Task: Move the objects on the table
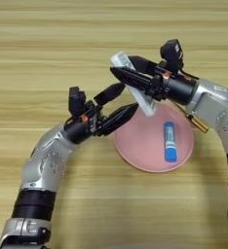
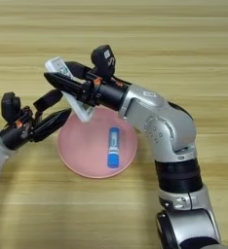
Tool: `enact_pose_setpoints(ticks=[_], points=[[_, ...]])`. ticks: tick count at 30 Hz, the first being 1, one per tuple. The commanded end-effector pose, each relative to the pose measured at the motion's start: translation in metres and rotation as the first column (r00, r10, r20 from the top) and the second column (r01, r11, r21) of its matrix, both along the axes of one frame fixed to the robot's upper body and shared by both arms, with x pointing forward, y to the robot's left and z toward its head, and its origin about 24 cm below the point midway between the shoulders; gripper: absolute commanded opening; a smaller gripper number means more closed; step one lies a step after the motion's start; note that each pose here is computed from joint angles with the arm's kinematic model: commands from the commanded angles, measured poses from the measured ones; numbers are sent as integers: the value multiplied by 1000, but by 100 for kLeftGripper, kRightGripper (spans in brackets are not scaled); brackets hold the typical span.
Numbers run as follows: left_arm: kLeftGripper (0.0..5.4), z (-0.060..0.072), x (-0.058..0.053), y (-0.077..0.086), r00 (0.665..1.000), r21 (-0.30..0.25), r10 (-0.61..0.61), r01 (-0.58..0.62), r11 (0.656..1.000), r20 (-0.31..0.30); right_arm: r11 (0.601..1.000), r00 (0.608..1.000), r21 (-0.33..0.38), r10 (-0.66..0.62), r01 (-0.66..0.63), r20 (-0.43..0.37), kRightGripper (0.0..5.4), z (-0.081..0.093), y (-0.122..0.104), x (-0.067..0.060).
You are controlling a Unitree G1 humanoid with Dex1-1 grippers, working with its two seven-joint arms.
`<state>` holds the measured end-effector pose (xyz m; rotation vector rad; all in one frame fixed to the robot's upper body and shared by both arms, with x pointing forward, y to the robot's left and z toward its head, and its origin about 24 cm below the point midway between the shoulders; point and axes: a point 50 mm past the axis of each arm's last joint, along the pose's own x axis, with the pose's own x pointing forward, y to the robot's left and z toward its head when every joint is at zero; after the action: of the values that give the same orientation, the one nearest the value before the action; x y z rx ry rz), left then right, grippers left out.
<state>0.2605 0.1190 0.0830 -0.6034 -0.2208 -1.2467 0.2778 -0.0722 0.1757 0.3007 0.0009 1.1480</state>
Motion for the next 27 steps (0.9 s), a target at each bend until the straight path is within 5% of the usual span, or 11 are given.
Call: enact_pose_setpoints(ticks=[1, 22, 27], points=[[540, 11, -2, -6, 998, 17, -55, 54, 998, 33, 999, 999, 10, 34, -34, 36, 291, 3, 2, -6], [540, 16, -3, -22, 986, 7, -166, 166, 986, 17, 994, 993, 26, 100, -102, 65, 291, 6, 7, -17], [499, 15, -1, -21, 988, 13, -157, 157, 988, 8, 994, 992, 27, 104, -106, 68, 291, 7, 7, -17]])
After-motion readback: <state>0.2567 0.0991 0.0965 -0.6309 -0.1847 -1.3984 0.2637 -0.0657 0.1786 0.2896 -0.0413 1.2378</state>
